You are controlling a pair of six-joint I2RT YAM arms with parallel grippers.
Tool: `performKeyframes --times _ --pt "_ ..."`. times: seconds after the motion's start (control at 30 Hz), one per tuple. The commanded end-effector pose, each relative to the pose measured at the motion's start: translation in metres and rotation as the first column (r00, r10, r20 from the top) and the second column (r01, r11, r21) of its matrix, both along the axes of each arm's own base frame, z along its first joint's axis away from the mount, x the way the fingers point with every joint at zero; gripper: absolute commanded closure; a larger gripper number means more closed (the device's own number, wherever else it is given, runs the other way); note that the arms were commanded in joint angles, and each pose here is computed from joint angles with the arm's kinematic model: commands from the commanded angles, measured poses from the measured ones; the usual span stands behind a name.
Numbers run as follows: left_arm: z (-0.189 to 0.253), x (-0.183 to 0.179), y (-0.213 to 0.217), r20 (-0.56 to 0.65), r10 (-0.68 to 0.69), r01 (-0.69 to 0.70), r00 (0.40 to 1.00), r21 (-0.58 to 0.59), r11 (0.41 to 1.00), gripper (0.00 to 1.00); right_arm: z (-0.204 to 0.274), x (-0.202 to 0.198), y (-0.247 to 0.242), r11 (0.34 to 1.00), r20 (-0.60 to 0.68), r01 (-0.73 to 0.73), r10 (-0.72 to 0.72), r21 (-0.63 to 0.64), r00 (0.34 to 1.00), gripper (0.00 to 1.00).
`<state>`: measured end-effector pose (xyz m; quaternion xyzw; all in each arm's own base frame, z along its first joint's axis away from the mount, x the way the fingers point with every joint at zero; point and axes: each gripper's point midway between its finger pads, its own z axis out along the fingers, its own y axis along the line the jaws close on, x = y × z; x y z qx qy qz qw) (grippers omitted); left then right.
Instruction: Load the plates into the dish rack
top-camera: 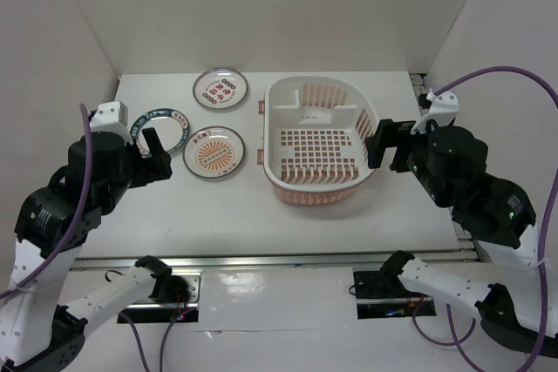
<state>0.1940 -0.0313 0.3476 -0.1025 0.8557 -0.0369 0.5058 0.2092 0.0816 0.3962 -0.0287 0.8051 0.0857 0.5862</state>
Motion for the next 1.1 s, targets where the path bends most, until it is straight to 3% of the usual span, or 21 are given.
performKeyframes --times 0.0,0.5,0.63,0.83,0.97,1.0,1.07 --pt "0.008 0.002 0.004 0.04 0.027 -0.026 0.999 -0.011 1.0 0.0 0.005 0.001 -0.003 1.0 0.011 0.021 -0.021 0.009 1.0 0.0" --pt "-0.012 0.017 -0.002 0.026 0.061 -0.06 0.998 -0.03 0.998 0.0 -0.001 0.003 -0.003 1.0 0.017 0.012 -0.012 -0.015 1.0 0.0" --pt "-0.022 0.033 -0.031 0.038 -0.01 0.015 0.999 -0.132 0.991 0.0 -0.013 0.006 0.028 0.994 -0.012 -0.109 0.109 0.016 0.994 0.0" --pt "-0.047 0.073 -0.03 0.114 0.132 -0.089 0.985 -0.321 0.943 0.0 -0.013 0.007 0.064 0.962 0.003 -0.26 0.26 0.082 0.965 0.0" --pt "-0.089 0.108 -0.036 0.009 0.082 -0.066 0.997 -0.515 0.855 0.0 -0.017 0.007 0.077 0.946 -0.003 -0.312 0.314 0.088 0.95 0.0" --pt "-0.121 0.113 -0.037 -0.065 0.089 -0.11 0.994 -0.552 0.826 0.0 -0.014 0.007 0.08 0.941 0.008 -0.325 0.326 0.096 0.945 0.0" --pt "-0.124 0.126 -0.031 -0.011 0.103 -0.088 0.995 -0.615 0.783 0.0 -0.012 0.007 0.082 0.936 0.017 -0.337 0.337 0.103 0.941 0.0"
